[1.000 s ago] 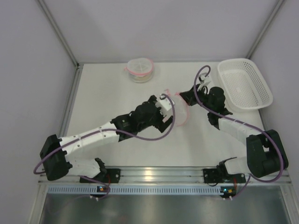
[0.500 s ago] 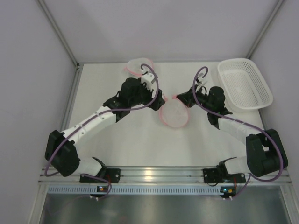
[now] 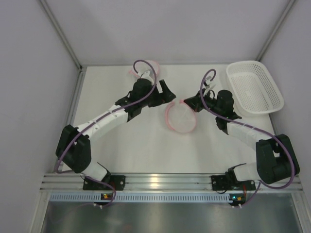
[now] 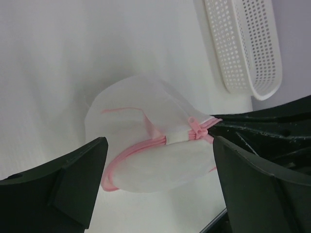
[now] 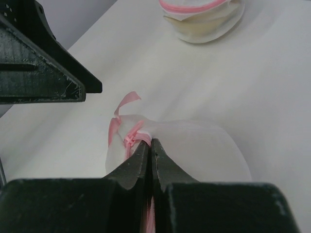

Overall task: Place the bra in the laundry bag and zip it closed
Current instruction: Close the laundry bag at the center of the board.

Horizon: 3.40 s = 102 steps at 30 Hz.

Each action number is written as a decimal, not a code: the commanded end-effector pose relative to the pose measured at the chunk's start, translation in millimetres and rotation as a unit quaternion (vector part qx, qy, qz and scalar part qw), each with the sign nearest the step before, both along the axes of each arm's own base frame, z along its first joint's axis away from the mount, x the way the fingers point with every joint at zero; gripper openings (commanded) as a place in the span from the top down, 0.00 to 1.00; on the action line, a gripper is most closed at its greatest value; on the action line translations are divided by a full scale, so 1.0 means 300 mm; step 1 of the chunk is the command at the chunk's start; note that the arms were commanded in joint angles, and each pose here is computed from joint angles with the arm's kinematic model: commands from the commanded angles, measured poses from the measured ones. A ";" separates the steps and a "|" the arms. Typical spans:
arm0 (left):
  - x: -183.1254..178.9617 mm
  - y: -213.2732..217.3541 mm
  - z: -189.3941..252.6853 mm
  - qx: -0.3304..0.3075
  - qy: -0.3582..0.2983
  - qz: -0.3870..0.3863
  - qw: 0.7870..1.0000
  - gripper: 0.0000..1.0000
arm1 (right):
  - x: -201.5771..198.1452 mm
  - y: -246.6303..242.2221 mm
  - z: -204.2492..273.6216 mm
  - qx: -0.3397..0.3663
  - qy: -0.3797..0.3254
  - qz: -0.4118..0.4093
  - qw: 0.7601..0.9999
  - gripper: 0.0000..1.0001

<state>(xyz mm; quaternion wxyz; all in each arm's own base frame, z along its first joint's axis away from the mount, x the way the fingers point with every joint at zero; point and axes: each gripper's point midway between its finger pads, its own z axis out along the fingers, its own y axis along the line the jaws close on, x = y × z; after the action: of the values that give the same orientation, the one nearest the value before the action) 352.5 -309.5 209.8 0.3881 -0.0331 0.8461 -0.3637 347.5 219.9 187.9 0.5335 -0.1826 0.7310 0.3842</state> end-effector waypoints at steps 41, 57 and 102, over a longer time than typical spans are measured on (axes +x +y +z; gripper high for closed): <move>0.162 -0.061 0.072 -0.082 -0.047 0.154 0.984 1.00 | 0.014 -0.039 0.052 -0.031 0.060 -0.061 0.996 0.79; 0.079 -0.104 0.070 -0.090 -0.068 0.100 0.989 1.00 | -0.061 -0.095 0.261 -0.029 0.071 -0.097 0.992 0.42; 0.098 -0.024 0.104 -0.056 -0.113 0.052 0.991 1.00 | 0.013 0.138 -0.028 -0.166 -0.009 0.150 0.975 0.77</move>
<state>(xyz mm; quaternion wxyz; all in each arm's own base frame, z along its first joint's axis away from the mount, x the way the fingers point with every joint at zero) 377.1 -316.0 206.7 0.4670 -0.0718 0.8020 -0.3654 359.6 254.5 156.4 0.4075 -0.3856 0.7609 0.3261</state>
